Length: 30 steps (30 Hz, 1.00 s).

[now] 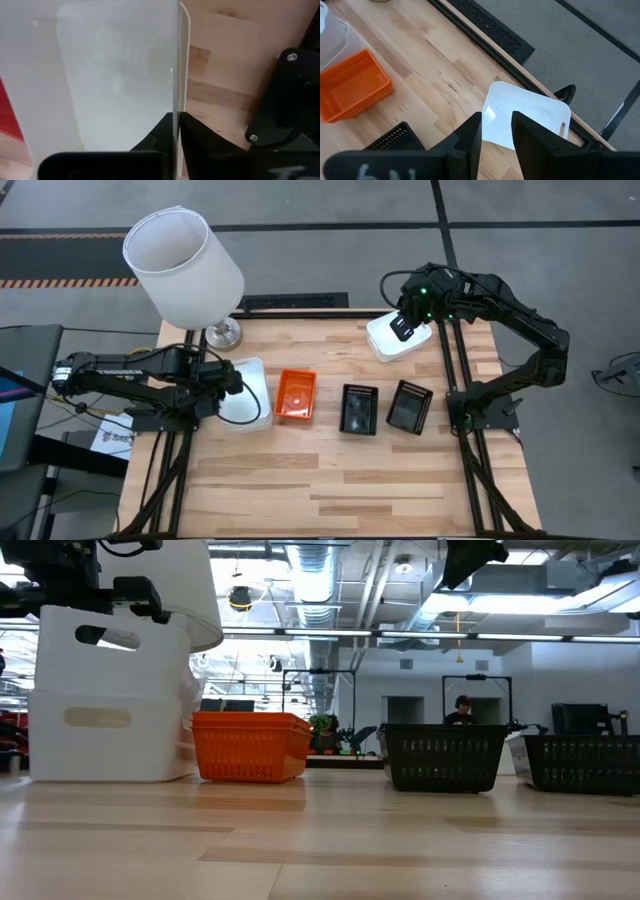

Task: Stack baskets by color
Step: Stack the bottom white bin on top of the middle left white bin, then stack the bottom white bin on top of the top white bin

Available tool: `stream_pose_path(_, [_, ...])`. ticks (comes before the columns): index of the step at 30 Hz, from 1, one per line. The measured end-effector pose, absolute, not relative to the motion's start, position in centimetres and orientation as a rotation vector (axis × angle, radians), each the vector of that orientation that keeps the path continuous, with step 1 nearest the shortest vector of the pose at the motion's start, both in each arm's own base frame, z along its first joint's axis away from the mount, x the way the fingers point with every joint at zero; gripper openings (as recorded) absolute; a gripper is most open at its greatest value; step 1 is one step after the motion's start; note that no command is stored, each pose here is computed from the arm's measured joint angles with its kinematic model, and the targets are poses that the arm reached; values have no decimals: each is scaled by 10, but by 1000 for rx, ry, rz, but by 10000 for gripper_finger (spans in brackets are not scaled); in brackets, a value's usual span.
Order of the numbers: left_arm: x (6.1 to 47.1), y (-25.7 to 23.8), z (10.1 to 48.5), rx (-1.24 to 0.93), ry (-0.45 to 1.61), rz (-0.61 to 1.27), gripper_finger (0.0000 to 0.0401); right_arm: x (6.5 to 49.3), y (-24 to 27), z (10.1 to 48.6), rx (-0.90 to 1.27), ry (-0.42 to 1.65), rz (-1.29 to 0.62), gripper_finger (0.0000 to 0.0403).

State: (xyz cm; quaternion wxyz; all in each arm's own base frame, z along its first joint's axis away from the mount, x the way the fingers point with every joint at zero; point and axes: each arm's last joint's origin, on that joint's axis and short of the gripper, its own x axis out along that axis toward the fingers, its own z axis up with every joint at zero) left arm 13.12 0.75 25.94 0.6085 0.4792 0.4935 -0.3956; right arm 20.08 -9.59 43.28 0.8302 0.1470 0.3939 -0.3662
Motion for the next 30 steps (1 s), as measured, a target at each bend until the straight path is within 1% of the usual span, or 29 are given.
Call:
stream_pose_path(12, [133,7,260,1047,1131,-870,104,201,-96,433,312,836,-777,129])
stream_pose_path(15, [133,9,260,1067,1190,-806,118,201,-96,433,310,837,-776,129])
stream_pose_path(19, [133,14,264,1134,1300,-627,125,201,-96,433,307,838,-774,129])
stream_pose_path(23, [141,24,278,1211,1273,-356,125,201,-96,433,306,838,-774,129])
stream_pose_path(25, [148,32,289,1179,1184,-164,126,201,-96,433,313,835,-778,129])
stream_pose_path(27, [155,40,302,1117,1042,23,126,201,-97,432,316,837,-783,129])
stream_pose_path(30, [168,55,329,956,716,297,126,211,-107,425,407,834,-844,129])
